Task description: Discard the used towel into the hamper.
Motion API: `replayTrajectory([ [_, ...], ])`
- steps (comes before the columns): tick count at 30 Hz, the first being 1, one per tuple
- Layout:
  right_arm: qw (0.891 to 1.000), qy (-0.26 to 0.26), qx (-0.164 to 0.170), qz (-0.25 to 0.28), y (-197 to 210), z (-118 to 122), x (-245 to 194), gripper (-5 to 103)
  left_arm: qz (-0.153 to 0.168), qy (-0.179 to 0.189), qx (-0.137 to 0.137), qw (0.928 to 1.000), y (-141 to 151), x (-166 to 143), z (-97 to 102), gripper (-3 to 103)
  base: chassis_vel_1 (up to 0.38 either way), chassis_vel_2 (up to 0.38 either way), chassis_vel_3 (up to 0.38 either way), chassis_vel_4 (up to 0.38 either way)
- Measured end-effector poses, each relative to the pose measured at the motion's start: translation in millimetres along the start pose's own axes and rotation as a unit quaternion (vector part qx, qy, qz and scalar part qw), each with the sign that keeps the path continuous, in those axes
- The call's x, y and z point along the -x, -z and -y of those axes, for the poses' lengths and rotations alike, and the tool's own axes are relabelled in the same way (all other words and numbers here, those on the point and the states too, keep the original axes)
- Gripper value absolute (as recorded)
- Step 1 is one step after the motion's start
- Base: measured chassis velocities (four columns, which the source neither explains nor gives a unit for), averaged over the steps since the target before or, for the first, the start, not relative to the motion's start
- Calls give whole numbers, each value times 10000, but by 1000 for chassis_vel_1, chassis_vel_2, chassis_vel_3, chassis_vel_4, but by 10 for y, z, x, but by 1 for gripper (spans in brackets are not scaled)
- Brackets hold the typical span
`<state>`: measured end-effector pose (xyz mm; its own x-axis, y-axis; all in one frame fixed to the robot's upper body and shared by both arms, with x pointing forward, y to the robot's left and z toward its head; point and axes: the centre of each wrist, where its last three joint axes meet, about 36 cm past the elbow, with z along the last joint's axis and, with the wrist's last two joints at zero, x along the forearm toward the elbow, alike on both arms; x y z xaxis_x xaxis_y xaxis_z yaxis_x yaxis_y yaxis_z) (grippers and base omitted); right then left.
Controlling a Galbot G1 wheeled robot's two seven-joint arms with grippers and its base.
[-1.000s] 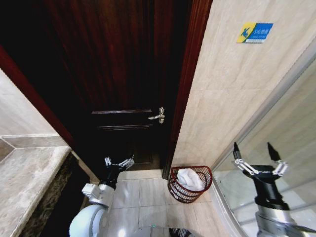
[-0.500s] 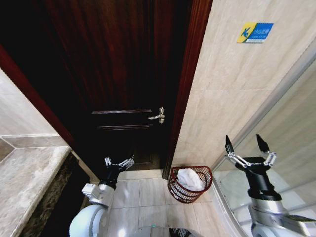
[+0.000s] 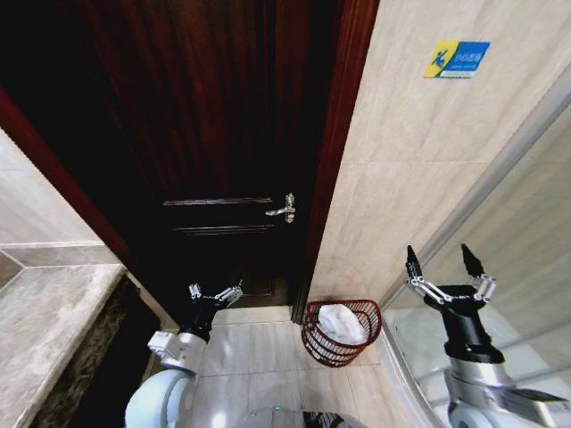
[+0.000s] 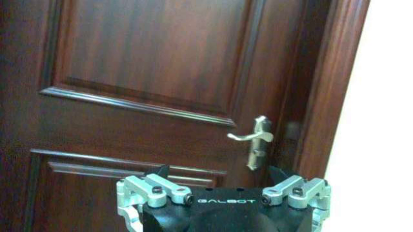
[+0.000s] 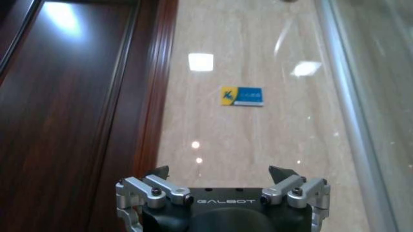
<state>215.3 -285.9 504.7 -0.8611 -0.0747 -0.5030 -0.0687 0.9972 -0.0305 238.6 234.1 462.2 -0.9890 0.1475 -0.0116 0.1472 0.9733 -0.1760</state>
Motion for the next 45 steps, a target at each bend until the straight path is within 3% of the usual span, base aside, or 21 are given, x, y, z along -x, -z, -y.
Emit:
replayTrajectory([
  [11, 9996, 5, -55, 263, -30, -36, 22, 100, 0, 1, -4, 10000, -1, 0, 1, 100, -107, -116, 95, 70],
  [45, 9989, -51, -56, 458, -35, -49, 36, 100, 0, -1, -1, 10000, 0, 0, 0, 100, -87, -84, -102, -99],
])
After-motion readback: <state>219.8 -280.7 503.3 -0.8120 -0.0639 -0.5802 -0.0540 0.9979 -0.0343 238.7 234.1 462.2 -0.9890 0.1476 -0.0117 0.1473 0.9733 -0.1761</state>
